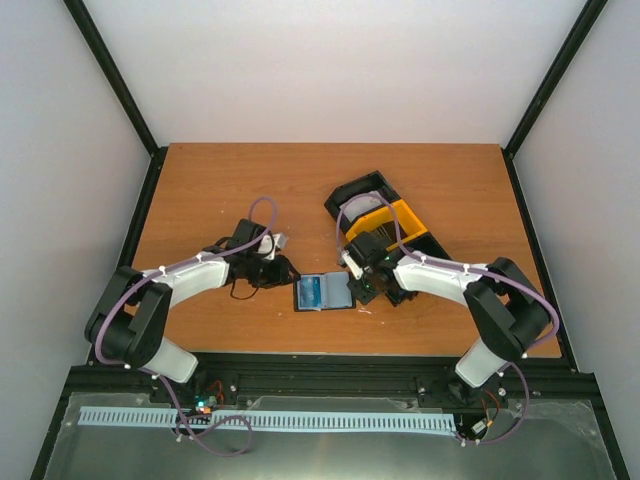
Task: Put the credit cards into the card holder
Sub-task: Close the card holder at the center of the board.
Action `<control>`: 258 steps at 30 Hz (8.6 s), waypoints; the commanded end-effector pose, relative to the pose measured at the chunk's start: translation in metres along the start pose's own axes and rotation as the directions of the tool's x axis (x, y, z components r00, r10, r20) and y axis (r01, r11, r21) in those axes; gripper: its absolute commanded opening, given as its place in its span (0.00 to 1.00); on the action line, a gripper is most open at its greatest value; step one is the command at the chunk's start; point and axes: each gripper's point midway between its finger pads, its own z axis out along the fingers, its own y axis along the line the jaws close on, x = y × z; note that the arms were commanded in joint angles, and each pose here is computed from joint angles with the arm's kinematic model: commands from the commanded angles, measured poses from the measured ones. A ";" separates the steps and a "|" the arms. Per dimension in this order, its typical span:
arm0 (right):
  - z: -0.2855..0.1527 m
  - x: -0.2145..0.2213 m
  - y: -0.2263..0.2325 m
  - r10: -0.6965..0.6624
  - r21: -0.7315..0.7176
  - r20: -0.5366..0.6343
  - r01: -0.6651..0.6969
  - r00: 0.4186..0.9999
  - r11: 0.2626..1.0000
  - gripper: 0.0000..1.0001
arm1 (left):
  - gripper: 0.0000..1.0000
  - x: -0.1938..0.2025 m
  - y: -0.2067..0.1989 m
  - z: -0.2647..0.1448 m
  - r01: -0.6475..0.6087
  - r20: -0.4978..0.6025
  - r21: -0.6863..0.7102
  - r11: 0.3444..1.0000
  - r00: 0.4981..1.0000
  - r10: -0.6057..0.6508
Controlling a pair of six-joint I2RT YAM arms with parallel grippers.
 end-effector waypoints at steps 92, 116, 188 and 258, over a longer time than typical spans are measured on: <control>-0.067 -0.104 0.115 0.394 -0.649 0.038 -0.277 0.918 0.709 0.03 | 0.44 0.043 0.069 -0.028 0.303 0.134 -0.191 0.934 0.950 -0.281; 0.000 -0.135 0.211 0.303 -0.756 -0.058 -0.241 0.951 0.609 0.07 | 0.30 0.022 0.089 -0.086 0.465 0.411 -0.308 0.830 0.852 -0.325; 0.011 -0.093 0.177 0.361 -0.771 -0.182 -0.360 0.915 0.526 0.50 | 0.07 0.085 0.091 -0.006 0.322 -0.023 -0.216 0.922 0.942 -0.334; -0.013 -0.093 0.158 0.106 0.063 -0.201 -0.095 0.974 0.994 0.44 | 0.71 -0.100 0.017 -0.174 0.192 0.503 -0.146 0.971 0.859 -0.094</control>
